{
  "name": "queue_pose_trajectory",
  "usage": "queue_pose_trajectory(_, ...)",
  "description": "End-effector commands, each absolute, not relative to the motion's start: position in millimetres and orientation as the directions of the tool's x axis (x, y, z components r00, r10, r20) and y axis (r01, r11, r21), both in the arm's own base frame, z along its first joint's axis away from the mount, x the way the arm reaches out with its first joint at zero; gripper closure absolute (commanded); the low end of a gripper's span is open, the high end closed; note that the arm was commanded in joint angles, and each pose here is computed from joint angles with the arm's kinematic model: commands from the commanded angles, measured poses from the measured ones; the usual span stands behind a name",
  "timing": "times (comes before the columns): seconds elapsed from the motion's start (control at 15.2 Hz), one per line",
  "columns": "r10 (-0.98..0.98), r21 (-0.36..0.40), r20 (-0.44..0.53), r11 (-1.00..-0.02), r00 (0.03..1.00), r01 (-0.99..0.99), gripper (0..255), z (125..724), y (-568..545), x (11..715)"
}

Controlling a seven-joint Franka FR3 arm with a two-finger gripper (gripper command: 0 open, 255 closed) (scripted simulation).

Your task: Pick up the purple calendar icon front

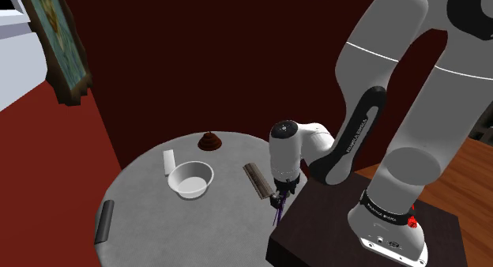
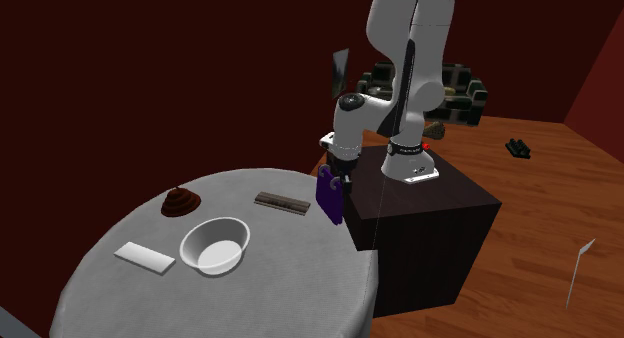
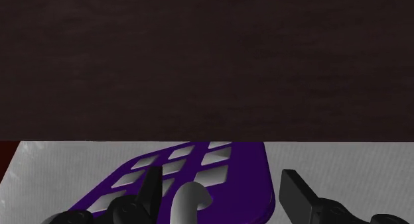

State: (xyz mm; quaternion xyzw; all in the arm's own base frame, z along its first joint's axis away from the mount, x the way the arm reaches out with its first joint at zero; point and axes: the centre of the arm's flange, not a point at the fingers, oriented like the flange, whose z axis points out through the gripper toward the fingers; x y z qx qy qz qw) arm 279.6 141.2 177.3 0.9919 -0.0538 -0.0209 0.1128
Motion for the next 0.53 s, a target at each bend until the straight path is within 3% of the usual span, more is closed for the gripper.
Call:
queue_pose_trajectory(0.0, -0.113, 0.228, -0.035, -0.968, 0.993, -0.103, 255, 175.7, 140.3, 278.2)
queue_pose_trajectory(0.46, -0.113, 0.228, -0.034, -0.968, 0.993, -0.103, 255, 197.9, 140.0, 278.6)
